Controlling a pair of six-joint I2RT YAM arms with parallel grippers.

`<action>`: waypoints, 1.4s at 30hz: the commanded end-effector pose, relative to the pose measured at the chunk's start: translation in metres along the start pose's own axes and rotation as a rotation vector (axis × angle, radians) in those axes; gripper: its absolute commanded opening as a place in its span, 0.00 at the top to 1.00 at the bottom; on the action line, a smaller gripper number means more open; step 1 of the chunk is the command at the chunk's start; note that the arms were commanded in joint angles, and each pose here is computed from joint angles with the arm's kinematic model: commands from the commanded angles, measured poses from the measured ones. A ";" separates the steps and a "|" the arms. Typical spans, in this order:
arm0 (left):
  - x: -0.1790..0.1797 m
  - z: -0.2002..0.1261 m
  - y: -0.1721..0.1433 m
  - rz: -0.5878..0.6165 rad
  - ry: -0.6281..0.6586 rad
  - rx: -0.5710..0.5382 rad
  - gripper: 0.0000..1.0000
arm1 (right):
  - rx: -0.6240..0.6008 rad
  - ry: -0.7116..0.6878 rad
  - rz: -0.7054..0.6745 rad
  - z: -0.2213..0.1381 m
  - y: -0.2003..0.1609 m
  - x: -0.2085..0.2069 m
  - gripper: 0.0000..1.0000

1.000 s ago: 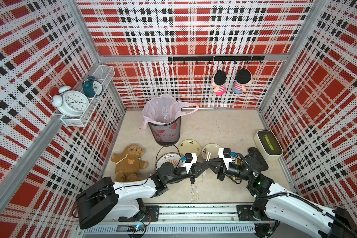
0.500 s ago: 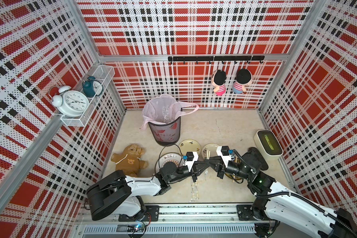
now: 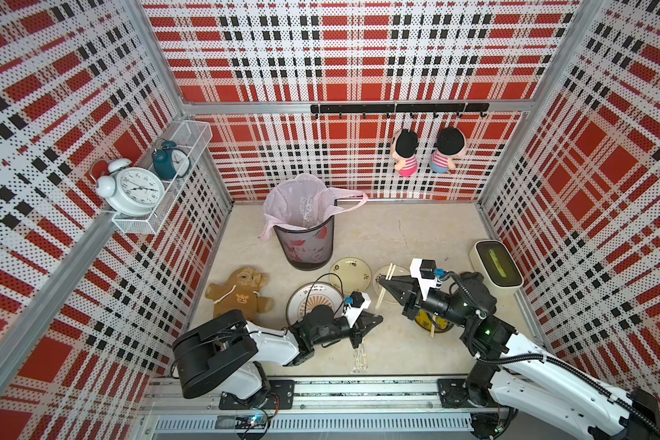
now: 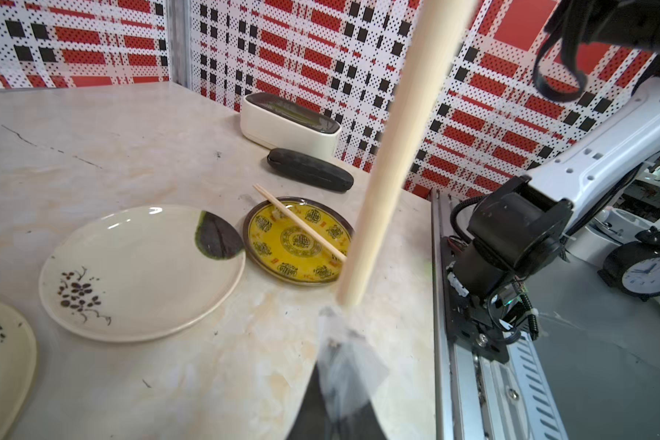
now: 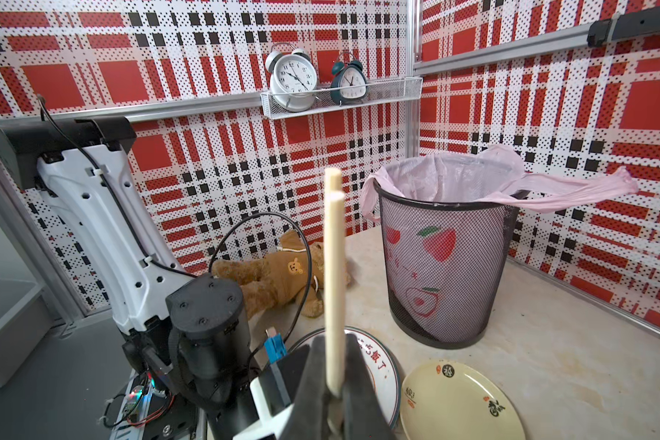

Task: Remove the packaging of disposable chopsticks
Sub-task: Remove the packet bag from the disposable chopsticks, then place the packet bag in the trash bin.

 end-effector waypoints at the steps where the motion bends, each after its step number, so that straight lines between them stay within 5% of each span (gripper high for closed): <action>1: 0.003 -0.002 -0.005 -0.008 0.026 0.010 0.90 | -0.073 -0.020 -0.046 -0.003 0.020 0.000 1.00; 9: 0.030 -0.023 0.033 -0.066 0.139 -0.122 1.00 | -0.016 -0.254 0.016 -0.003 0.006 -0.040 1.00; 15: 0.069 -0.034 0.126 -0.062 0.474 -0.238 1.00 | 0.110 -0.426 0.119 0.003 -0.028 -0.077 1.00; 21: 0.108 -0.057 0.241 -0.068 0.754 -0.380 1.00 | 0.164 -0.421 0.171 -0.001 -0.043 -0.087 1.00; 25: 0.145 -0.080 0.283 -0.080 0.992 -0.418 1.00 | 0.141 -0.456 0.167 -0.015 -0.046 -0.090 1.00; 29: 0.190 -0.101 0.300 -0.117 1.138 -0.436 1.00 | 0.134 -0.452 0.167 -0.019 -0.047 -0.089 1.00; 32: 0.233 -0.096 0.299 -0.145 1.199 -0.351 0.94 | 0.138 -0.443 0.172 -0.019 -0.050 -0.088 1.00; 38: 0.307 -0.084 0.266 -0.256 1.207 -0.222 0.90 | 0.131 -0.442 0.175 -0.022 -0.050 -0.087 1.00; 42: 0.325 -0.084 0.249 -0.305 1.197 -0.189 0.89 | 0.126 -0.441 0.177 -0.023 -0.050 -0.086 1.00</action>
Point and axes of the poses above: each gripper's point midway between its finger pads, its own z axis out along the fingers, its own x axis along the line the jaws close on, y = z × x, the point moved 7 cm from there along -z, back along the fingers
